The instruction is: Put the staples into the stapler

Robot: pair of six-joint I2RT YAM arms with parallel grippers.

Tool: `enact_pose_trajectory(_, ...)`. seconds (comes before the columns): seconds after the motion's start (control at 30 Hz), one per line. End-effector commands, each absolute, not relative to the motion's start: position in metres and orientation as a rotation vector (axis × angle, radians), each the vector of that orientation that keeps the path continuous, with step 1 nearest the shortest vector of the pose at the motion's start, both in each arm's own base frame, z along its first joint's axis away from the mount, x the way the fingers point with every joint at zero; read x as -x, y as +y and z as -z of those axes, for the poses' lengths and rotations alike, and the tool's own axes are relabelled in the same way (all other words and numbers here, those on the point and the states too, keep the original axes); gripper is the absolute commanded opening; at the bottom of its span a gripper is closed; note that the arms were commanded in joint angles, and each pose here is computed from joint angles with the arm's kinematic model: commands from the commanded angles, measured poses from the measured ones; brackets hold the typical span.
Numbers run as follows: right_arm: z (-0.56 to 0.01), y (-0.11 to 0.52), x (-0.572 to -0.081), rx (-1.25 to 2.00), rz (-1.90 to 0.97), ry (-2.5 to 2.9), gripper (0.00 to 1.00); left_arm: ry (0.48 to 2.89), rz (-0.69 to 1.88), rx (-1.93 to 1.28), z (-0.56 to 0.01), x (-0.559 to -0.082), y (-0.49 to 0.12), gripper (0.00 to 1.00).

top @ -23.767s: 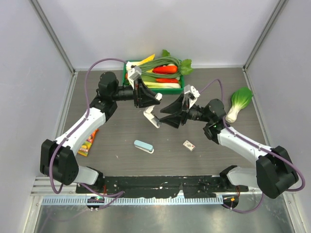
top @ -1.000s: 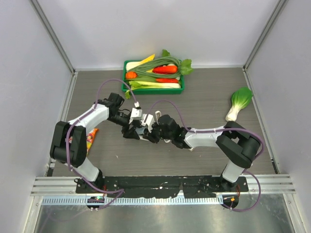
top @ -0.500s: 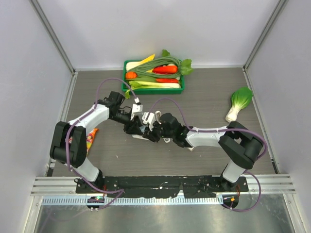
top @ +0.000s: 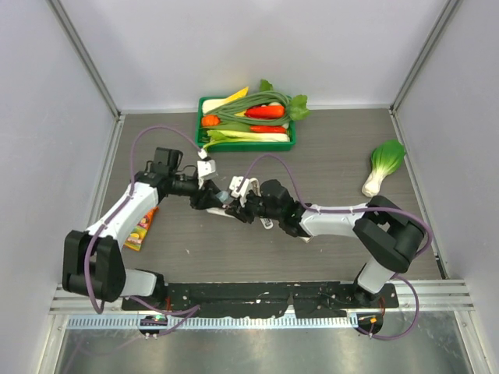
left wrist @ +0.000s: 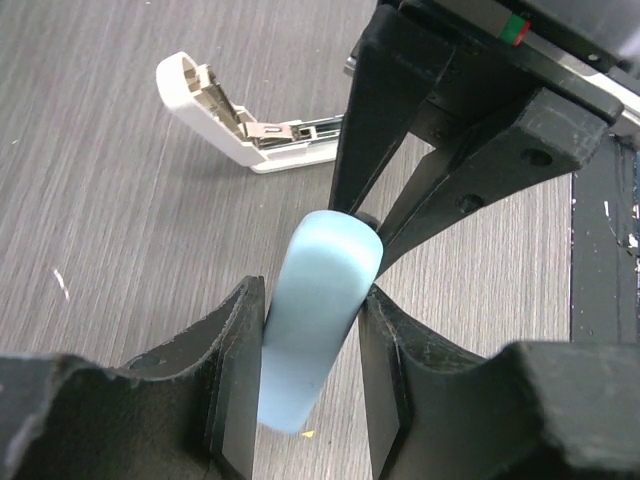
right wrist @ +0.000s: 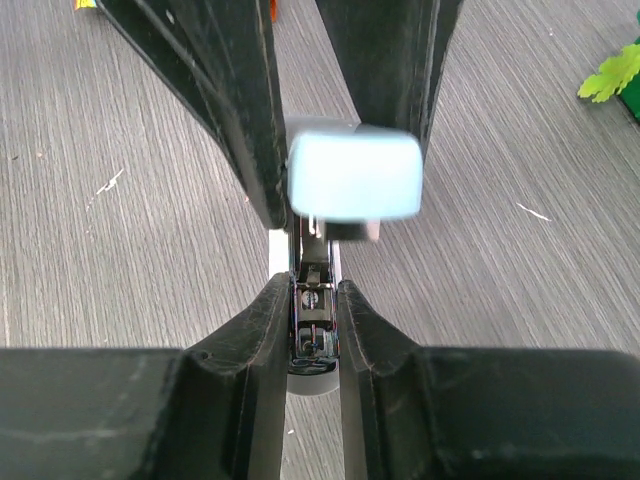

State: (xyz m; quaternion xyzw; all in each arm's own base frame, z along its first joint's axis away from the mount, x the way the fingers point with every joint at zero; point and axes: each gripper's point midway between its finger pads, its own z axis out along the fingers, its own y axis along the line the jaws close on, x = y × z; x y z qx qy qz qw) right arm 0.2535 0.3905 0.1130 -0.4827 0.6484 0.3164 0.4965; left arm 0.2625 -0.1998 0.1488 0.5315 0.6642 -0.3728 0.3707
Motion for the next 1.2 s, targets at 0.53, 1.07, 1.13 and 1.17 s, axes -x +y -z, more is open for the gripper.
enact_pose_trajectory(0.53,-0.047,0.383,-0.249,1.253,-0.518,1.653,0.01,1.799,0.636,-0.838,-0.164,-0.322,-0.135,0.00)
enact_pose_trajectory(1.07,-0.037,0.391,-0.238,1.341,-0.523,1.618,0.01,1.630,0.883,-1.379,-0.152,-0.246,-0.187,0.70)
enact_pose_trajectory(1.13,-0.039,0.392,-0.235,1.352,-0.541,1.610,0.01,1.634,0.893,-1.443,-0.135,-0.247,-0.194,0.72)
enact_pose_trajectory(1.17,-0.040,0.392,-0.236,1.351,-0.540,1.610,0.01,1.647,0.910,-1.457,-0.129,-0.247,-0.198,0.74)
